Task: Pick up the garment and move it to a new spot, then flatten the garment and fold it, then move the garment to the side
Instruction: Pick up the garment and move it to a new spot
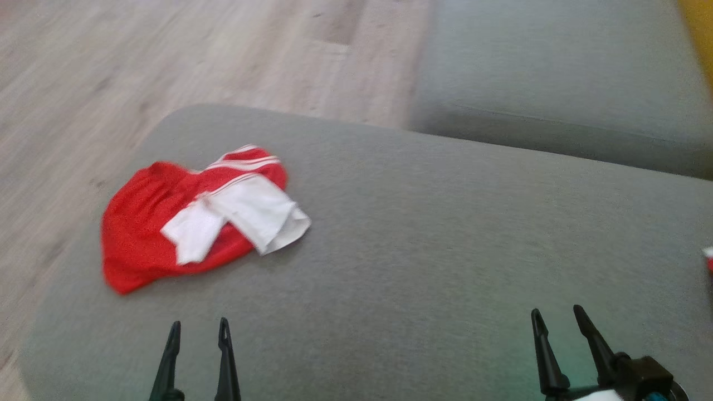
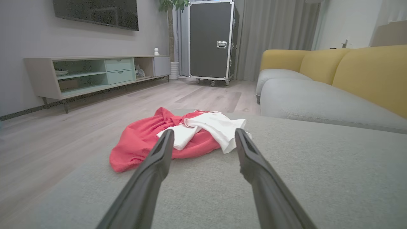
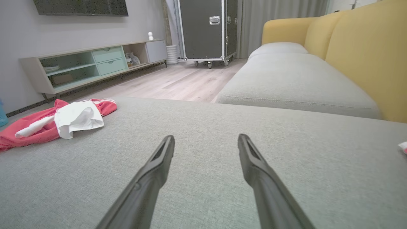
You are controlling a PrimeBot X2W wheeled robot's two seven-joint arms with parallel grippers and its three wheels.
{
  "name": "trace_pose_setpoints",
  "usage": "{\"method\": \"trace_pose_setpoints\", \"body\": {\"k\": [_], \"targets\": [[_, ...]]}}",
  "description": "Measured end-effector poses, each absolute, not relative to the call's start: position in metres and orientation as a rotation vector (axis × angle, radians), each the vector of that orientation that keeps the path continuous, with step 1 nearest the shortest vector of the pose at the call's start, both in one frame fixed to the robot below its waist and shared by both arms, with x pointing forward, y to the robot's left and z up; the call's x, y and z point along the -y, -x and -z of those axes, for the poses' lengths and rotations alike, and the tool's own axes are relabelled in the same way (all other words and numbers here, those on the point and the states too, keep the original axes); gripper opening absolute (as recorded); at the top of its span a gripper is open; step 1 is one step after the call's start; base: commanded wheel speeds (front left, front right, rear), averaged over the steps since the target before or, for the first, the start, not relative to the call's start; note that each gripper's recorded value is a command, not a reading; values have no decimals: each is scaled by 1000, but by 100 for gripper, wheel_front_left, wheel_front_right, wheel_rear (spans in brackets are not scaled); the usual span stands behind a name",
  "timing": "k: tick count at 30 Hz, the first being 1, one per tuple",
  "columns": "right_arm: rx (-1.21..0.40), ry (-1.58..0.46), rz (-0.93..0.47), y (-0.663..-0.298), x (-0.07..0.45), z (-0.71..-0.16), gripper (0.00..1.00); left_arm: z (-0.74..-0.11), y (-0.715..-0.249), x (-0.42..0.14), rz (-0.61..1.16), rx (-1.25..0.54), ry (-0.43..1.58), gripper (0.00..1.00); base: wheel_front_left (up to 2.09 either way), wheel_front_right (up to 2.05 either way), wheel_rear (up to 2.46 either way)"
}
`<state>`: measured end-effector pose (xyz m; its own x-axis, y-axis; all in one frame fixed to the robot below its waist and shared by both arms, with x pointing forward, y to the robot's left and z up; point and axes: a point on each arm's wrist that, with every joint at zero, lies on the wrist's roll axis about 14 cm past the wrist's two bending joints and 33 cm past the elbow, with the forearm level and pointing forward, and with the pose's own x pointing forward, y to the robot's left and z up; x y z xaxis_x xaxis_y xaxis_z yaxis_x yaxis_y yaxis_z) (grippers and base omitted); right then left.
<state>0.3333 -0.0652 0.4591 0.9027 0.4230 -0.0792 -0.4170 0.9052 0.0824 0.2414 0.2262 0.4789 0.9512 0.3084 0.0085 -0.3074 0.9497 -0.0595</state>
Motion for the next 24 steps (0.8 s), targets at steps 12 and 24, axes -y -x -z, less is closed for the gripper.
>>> {"method": "trace_pose_setpoints", "body": {"k": [12, 24], "targets": [[-137, -59, -602, -352, 10, -448, 100, -481, -212, -275, -513, 6, 22, 100, 0, 0, 0], [-113, 43, -692, -416, 6, -427, 100, -569, -336, -353, -477, 182, -180, 100, 0, 0, 0]]}}
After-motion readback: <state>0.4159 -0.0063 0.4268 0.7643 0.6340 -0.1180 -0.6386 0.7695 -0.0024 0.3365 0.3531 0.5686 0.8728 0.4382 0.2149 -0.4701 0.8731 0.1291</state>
